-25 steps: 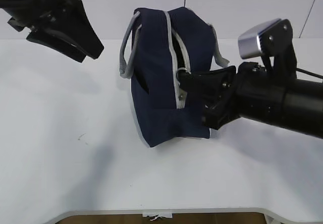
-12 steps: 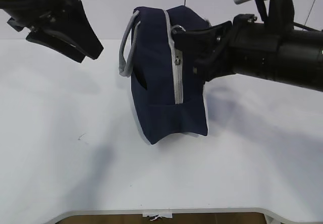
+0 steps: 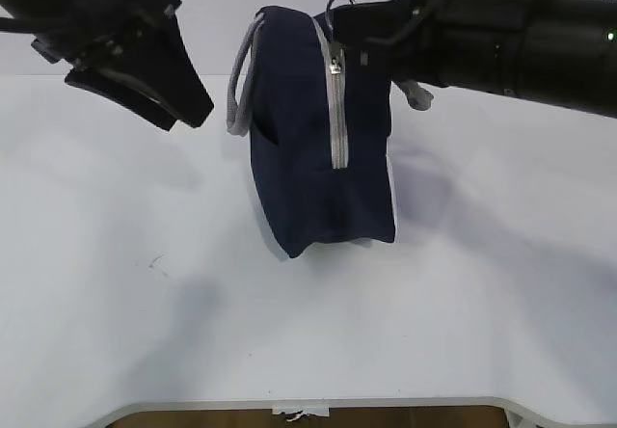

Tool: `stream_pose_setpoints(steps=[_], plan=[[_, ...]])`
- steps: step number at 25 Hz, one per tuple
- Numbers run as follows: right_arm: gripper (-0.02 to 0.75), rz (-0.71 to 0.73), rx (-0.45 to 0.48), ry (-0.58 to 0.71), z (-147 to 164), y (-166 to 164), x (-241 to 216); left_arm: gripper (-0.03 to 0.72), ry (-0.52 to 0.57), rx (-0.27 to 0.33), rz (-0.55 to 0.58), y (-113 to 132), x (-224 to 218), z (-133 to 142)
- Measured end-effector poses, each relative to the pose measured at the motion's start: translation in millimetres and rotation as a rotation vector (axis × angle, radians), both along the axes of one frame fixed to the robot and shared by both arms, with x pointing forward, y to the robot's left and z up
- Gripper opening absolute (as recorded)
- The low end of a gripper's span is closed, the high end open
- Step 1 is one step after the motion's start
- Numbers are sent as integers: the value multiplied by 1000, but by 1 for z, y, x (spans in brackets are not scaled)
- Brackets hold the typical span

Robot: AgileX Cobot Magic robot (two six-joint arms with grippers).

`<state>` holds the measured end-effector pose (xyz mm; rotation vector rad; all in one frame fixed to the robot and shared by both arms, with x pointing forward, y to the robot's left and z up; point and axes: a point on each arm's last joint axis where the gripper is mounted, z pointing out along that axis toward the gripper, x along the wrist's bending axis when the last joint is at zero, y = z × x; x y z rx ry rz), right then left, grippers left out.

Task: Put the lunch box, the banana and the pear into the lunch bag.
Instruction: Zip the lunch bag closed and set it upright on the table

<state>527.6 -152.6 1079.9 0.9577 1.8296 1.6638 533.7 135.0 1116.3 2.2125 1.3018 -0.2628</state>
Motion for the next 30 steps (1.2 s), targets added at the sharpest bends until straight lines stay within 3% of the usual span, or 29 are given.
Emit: stream_pose_setpoints(steps=[4, 13, 22, 30], plan=[[1, 12, 32, 13, 5, 9, 4, 335, -17, 41, -30, -5, -3, -2], [1, 57, 36, 10, 13, 23, 5, 392, -21, 48, -39, -7, -5, -2], [1, 75, 12, -3, 17, 25, 5, 393, -143, -4, -1, -12, 8, 0], [1, 76, 12, -1, 16, 25, 5, 393, -147, -44, 0, -26, 25, -20]])
